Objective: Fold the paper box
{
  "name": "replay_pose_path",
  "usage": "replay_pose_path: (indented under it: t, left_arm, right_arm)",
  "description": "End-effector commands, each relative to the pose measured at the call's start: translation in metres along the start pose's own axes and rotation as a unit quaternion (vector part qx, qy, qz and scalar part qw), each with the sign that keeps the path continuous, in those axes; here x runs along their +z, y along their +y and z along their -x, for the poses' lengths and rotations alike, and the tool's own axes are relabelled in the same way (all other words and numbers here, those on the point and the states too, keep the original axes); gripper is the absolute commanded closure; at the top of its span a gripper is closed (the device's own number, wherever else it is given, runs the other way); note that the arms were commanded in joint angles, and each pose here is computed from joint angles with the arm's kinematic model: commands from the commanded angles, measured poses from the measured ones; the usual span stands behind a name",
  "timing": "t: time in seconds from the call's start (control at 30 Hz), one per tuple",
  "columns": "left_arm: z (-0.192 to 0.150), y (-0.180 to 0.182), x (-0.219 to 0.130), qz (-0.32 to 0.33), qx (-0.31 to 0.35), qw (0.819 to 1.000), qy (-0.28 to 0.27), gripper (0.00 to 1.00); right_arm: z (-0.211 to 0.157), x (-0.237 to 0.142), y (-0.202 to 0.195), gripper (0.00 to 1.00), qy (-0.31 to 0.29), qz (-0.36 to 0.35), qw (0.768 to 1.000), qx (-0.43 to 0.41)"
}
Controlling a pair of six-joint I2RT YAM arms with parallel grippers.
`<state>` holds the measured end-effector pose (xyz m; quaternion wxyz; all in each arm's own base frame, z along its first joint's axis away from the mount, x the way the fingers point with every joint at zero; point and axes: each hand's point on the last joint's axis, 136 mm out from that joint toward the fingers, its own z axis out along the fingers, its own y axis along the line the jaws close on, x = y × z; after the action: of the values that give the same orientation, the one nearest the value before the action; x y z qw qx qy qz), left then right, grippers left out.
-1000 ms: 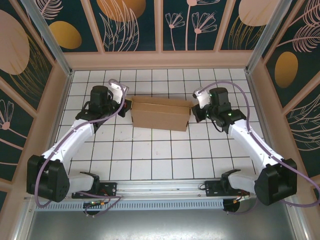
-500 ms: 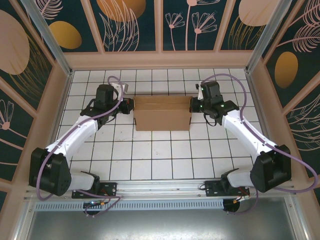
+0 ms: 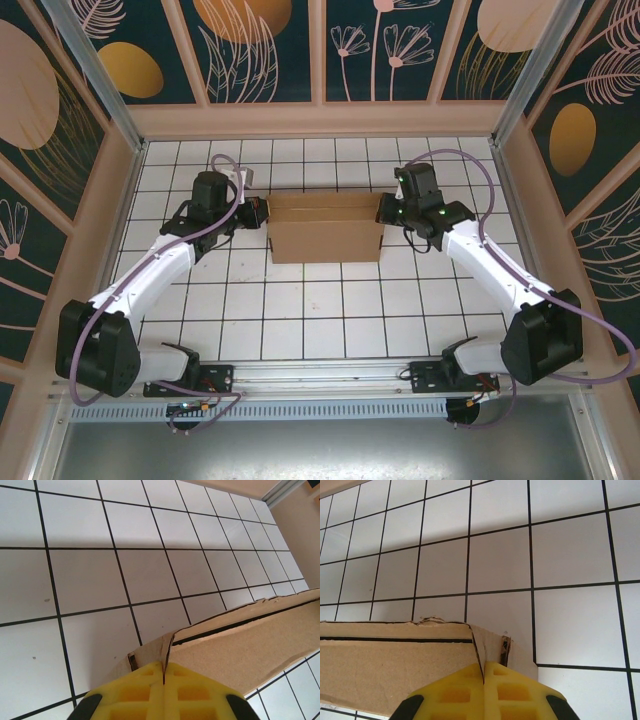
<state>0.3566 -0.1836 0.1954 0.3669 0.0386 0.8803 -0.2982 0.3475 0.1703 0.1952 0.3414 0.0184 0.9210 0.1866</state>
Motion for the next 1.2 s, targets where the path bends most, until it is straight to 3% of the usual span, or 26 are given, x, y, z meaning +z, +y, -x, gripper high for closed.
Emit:
replay_pose_path:
  t: [0.0, 0.3, 0.73, 1.17]
  left_arm:
    - [-0.021, -0.007, 0.000, -0.014, -0.016, 0.999, 0.032, 1.00]
    - [-0.028, 0.002, -0.001, 0.005, -0.004, 0.999, 0.036, 1.00]
    - [-0.055, 0.013, -0.007, 0.019, -0.003, 0.999, 0.028, 1.00]
    - [-0.078, 0.027, -0.001, 0.050, 0.001, 0.998, 0.043, 1.00]
  right_arm:
    - [-0.009, -0.004, 0.013, 1.00, 0.030, 0.017, 0.999, 0.005]
    - [-0.021, -0.001, 0.006, 1.00, 0.037, 0.001, 0.999, -0.025]
    - [-0.052, -0.003, -0.012, 1.00, -0.018, 0.008, 0.998, -0.055]
    - [-0.080, 0.004, -0.030, 1.00, -0.031, -0.003, 0.998, -0.059]
